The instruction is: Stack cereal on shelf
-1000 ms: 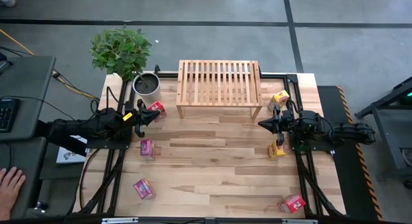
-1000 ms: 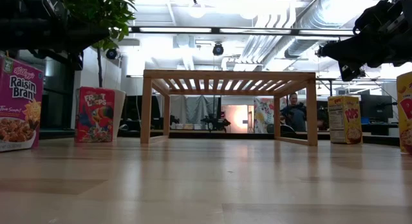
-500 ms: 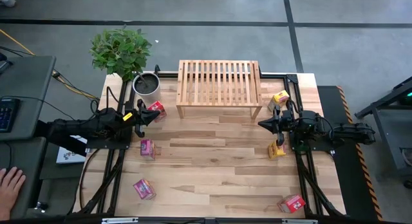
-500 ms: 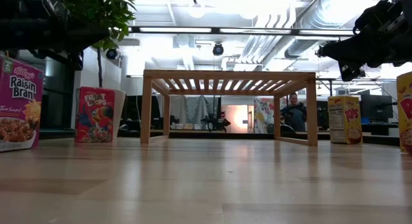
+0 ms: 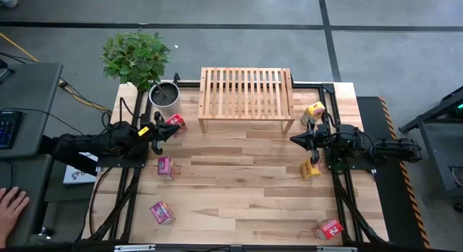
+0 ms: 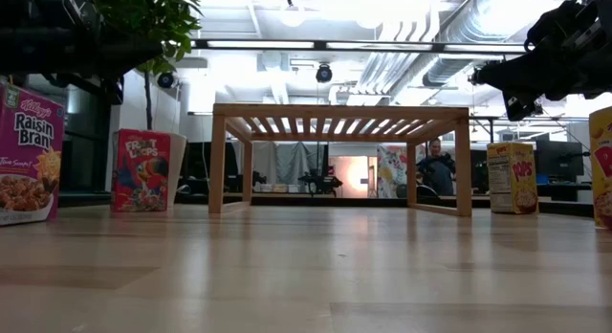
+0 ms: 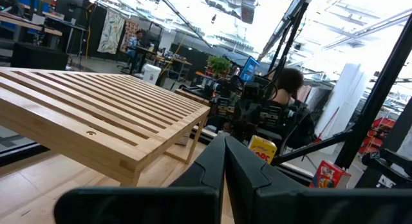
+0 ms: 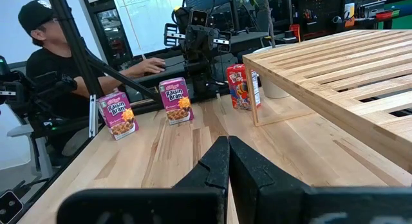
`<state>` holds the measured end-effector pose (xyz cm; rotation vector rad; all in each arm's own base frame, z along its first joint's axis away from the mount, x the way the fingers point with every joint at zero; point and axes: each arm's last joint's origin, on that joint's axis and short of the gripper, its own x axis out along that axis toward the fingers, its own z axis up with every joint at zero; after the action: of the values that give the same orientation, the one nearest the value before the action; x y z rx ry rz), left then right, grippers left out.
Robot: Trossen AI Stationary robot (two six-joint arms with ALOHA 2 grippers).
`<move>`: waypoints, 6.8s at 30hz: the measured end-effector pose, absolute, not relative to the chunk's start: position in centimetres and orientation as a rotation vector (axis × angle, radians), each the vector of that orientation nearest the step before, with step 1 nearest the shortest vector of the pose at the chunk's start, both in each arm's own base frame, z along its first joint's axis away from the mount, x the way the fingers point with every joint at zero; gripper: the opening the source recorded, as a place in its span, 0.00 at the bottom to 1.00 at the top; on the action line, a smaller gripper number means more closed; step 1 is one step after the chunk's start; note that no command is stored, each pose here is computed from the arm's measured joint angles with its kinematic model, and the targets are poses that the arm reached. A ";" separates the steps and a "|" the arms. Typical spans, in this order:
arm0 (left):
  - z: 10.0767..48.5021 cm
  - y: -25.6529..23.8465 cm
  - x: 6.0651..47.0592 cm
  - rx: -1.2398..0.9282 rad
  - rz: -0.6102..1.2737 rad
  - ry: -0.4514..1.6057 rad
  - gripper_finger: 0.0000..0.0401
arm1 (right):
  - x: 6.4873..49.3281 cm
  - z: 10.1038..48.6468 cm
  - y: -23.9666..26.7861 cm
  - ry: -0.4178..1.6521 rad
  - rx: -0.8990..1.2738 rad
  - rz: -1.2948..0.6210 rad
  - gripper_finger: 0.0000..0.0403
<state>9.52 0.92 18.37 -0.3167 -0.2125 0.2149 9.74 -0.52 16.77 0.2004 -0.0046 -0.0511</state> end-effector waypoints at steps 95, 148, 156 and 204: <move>18.4 0.9 9.5 -0.317 0.215 -0.213 0.01 | 9.7 16.8 -0.5 -0.004 0.200 -0.051 0.00; 18.4 0.9 9.5 -0.317 0.215 -0.213 0.01 | 9.7 16.8 -0.5 -0.004 0.200 -0.051 0.00; 18.4 0.9 9.5 -0.317 0.215 -0.213 0.01 | 9.7 16.8 -0.5 -0.005 0.200 -0.051 0.00; 22.3 1.4 10.2 -0.260 0.410 0.056 0.22 | 9.7 16.8 -0.5 -0.004 0.200 -0.051 0.00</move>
<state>10.19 1.36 22.32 -0.2600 0.0556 0.4101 9.74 -0.52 16.76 0.2004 -0.0042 -0.0510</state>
